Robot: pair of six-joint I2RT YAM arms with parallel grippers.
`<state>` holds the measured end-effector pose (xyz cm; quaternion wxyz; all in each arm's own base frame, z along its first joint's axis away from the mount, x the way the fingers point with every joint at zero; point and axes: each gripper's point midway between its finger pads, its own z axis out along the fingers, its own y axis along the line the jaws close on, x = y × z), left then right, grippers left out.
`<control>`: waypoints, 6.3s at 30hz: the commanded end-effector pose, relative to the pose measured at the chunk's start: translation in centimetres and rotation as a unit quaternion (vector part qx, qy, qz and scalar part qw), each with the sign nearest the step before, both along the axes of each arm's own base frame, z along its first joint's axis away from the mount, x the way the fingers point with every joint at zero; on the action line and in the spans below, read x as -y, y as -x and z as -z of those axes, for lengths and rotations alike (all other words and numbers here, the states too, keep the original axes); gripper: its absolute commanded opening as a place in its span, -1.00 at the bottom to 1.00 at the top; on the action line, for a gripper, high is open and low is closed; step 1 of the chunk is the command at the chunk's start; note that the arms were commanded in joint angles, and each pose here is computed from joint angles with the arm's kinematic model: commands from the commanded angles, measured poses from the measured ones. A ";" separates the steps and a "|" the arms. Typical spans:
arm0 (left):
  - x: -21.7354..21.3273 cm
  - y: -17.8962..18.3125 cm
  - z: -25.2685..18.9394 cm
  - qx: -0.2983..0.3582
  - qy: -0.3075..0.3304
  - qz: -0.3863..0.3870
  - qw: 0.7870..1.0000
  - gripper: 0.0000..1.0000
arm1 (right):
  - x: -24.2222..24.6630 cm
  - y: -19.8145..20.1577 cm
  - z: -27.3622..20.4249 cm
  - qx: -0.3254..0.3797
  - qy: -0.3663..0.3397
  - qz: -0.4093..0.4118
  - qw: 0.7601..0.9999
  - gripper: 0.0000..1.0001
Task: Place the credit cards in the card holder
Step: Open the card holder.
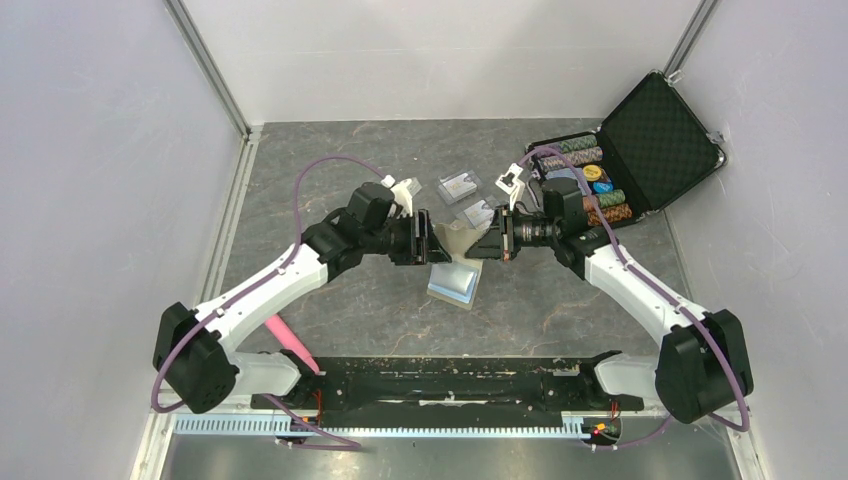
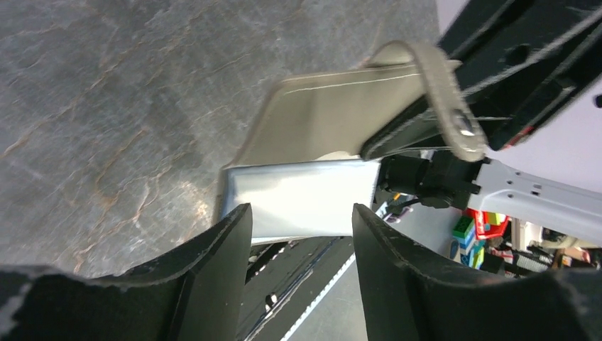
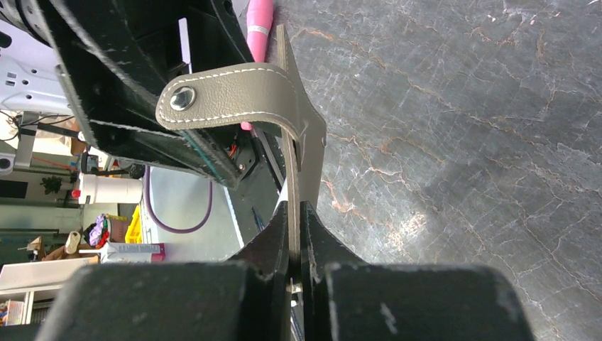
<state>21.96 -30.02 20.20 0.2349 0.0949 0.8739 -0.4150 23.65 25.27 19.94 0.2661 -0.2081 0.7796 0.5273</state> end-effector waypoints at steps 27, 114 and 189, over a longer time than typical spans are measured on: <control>1.8 -0.2 -3.4 0.033 0.062 0.010 0.998 -0.12 | 0.1 0.8 -0.4 0.020 -0.005 -0.013 1.000 -1.00; 1.3 -0.6 -2.8 0.057 0.157 0.131 0.977 0.45 | -1.5 1.7 -4.6 -0.104 -0.073 -0.074 0.989 -1.00; -0.9 -0.8 -7.8 0.076 0.191 0.099 0.974 0.49 | -2.5 1.5 -8.5 -0.010 -0.155 -0.090 0.984 -1.00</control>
